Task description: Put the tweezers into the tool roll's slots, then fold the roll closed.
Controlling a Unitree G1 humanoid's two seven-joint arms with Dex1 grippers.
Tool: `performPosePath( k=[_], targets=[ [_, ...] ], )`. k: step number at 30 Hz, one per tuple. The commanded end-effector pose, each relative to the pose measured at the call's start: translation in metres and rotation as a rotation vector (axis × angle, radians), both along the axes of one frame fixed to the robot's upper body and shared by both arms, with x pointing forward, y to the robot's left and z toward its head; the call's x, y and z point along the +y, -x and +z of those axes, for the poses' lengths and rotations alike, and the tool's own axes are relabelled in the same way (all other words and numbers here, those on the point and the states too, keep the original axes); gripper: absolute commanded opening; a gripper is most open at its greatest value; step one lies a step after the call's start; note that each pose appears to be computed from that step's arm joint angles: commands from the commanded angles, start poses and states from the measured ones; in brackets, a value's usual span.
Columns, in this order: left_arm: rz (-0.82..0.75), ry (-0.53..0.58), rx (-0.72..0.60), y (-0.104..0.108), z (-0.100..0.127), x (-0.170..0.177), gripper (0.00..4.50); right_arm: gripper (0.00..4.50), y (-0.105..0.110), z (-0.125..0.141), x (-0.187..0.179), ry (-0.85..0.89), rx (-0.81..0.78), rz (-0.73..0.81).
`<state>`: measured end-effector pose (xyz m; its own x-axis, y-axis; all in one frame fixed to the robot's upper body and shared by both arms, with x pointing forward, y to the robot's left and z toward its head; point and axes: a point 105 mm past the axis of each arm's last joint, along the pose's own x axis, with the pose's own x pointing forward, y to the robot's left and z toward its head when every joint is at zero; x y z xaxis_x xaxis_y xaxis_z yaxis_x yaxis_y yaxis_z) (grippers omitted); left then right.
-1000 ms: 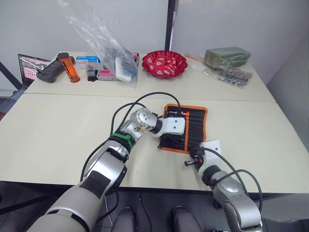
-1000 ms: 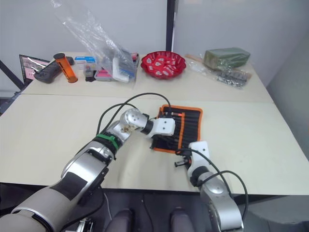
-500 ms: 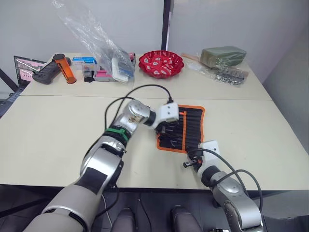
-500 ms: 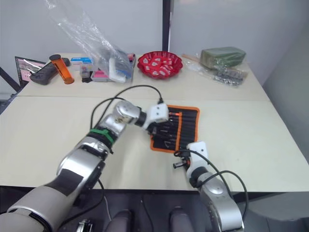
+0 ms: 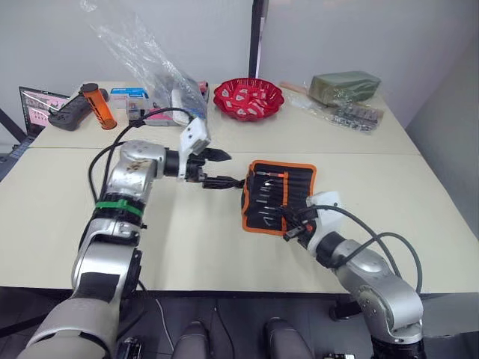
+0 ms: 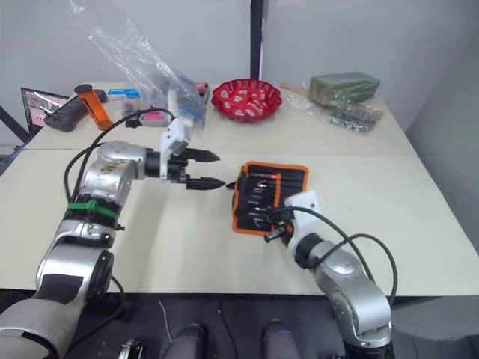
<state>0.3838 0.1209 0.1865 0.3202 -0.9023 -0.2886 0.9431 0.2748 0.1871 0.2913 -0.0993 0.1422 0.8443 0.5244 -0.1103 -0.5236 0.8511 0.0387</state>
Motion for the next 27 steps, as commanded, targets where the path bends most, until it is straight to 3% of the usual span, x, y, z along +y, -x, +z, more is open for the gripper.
performPosePath(
  k=[1,10,16,22,27],
  targets=[
    [-0.003,0.043,-0.028,0.017,0.002,0.011,4.5,1.47,-0.001,0.02,0.011,-0.038,-0.04,0.047],
    [0.122,0.141,0.042,0.04,-0.016,0.027,4.5,4.49,-0.013,0.006,0.035,-0.039,0.015,0.092],
    [0.139,0.139,0.089,0.053,-0.023,0.03,4.5,4.49,-0.03,-0.004,0.044,-0.04,0.033,0.077],
    [0.172,0.108,0.05,0.055,-0.026,0.035,4.5,4.49,-0.042,-0.006,0.053,-0.05,0.027,0.087],
    [0.191,0.087,0.028,0.053,-0.026,0.037,4.5,2.99,-0.051,-0.009,0.06,-0.042,0.017,0.093]
  ],
)
